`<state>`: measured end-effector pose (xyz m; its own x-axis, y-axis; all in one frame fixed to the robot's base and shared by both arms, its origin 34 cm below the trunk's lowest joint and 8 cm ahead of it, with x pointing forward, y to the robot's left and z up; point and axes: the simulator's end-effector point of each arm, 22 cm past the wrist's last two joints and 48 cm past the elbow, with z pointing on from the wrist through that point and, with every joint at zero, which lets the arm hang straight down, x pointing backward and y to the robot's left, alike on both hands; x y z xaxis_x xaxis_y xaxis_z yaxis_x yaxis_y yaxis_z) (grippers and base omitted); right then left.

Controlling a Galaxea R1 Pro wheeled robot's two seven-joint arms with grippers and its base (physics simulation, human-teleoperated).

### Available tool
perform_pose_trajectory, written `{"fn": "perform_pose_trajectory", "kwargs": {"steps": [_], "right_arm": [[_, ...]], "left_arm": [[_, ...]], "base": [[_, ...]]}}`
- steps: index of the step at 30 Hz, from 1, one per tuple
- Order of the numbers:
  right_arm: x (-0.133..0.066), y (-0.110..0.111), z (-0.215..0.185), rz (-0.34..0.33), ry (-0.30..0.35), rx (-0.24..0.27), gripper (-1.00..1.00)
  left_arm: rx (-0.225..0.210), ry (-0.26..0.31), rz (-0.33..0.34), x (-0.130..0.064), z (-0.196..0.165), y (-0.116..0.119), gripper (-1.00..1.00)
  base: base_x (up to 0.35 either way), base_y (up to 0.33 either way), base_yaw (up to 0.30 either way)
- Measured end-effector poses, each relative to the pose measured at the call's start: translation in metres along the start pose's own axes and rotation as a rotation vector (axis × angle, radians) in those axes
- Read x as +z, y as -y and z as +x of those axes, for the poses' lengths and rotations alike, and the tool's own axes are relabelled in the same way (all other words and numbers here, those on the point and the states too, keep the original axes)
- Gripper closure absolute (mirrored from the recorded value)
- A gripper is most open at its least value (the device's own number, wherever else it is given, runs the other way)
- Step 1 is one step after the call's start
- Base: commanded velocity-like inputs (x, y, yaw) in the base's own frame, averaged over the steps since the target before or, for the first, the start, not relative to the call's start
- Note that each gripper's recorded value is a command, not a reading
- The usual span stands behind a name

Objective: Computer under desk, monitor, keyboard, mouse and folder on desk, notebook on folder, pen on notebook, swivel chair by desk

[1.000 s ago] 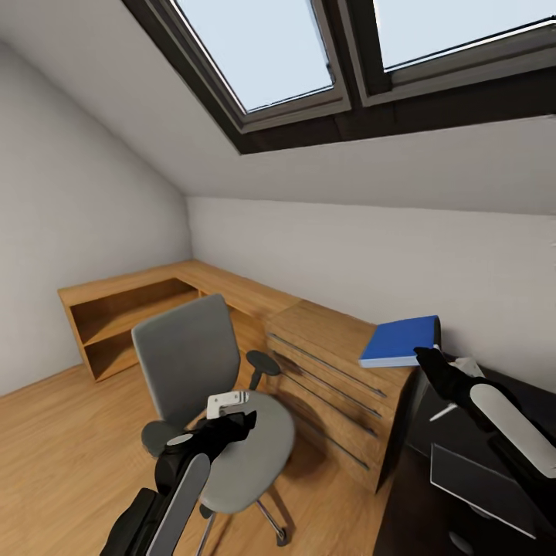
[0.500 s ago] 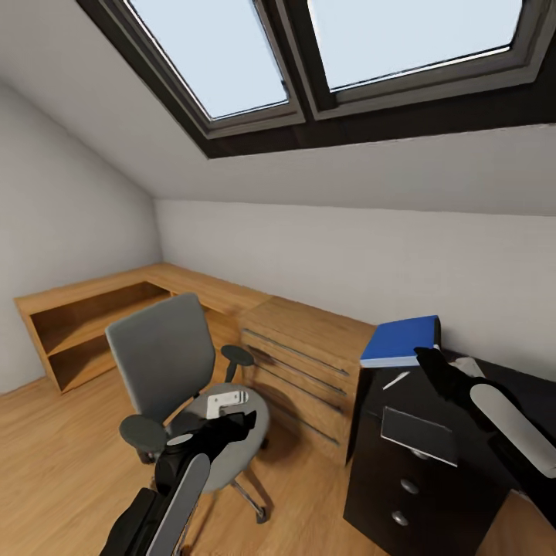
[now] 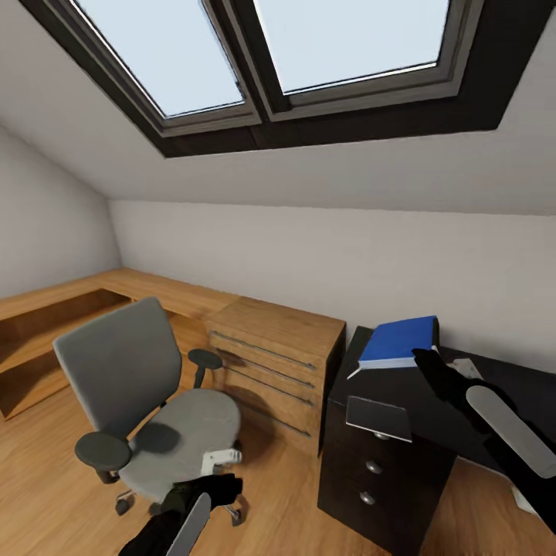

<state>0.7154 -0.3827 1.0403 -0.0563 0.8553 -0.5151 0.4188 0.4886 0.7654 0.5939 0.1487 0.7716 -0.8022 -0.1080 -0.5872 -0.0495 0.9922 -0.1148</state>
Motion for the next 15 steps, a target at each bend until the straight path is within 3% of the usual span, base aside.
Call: {"fn": "perform_pose_trajectory", "kwargs": {"steps": [1, 2, 3, 8, 12, 15], "right_arm": [[0.0, -0.001, 0.0, -0.003, 0.003, -0.005, 1.0], [0.0, -0.001, 0.0, -0.003, 0.002, -0.005, 1.0], [0.0, -0.001, 0.0, -0.003, 0.002, -0.006, 1.0], [0.002, 0.001, 0.005, 0.002, -0.003, -0.005, 1.0], [0.014, 0.018, 0.011, 0.046, 0.027, -0.039, 1.0], [0.017, 0.012, 0.012, 0.016, 0.043, -0.055, 1.0]], "left_arm": [[0.019, 0.078, -0.019, 0.021, 0.021, 0.005, -1.0], [0.041, -0.021, -0.086, 0.041, 0.078, -0.022, -1.0], [0.052, -0.042, -0.111, 0.047, 0.1, -0.031, -1.0], [0.056, -0.059, -0.13, 0.05, 0.114, -0.039, -1.0], [0.006, 0.053, -0.132, 0.05, 0.091, -0.04, -1.0], [-0.006, 0.076, -0.142, 0.051, 0.09, -0.045, -1.0]], "base": [[0.0, 0.0, -0.291], [0.0, 0.0, -0.292], [0.0, 0.0, -0.292], [0.0, 0.0, -0.292], [0.0, 0.0, -0.293], [0.0, 0.0, -0.295]]}}
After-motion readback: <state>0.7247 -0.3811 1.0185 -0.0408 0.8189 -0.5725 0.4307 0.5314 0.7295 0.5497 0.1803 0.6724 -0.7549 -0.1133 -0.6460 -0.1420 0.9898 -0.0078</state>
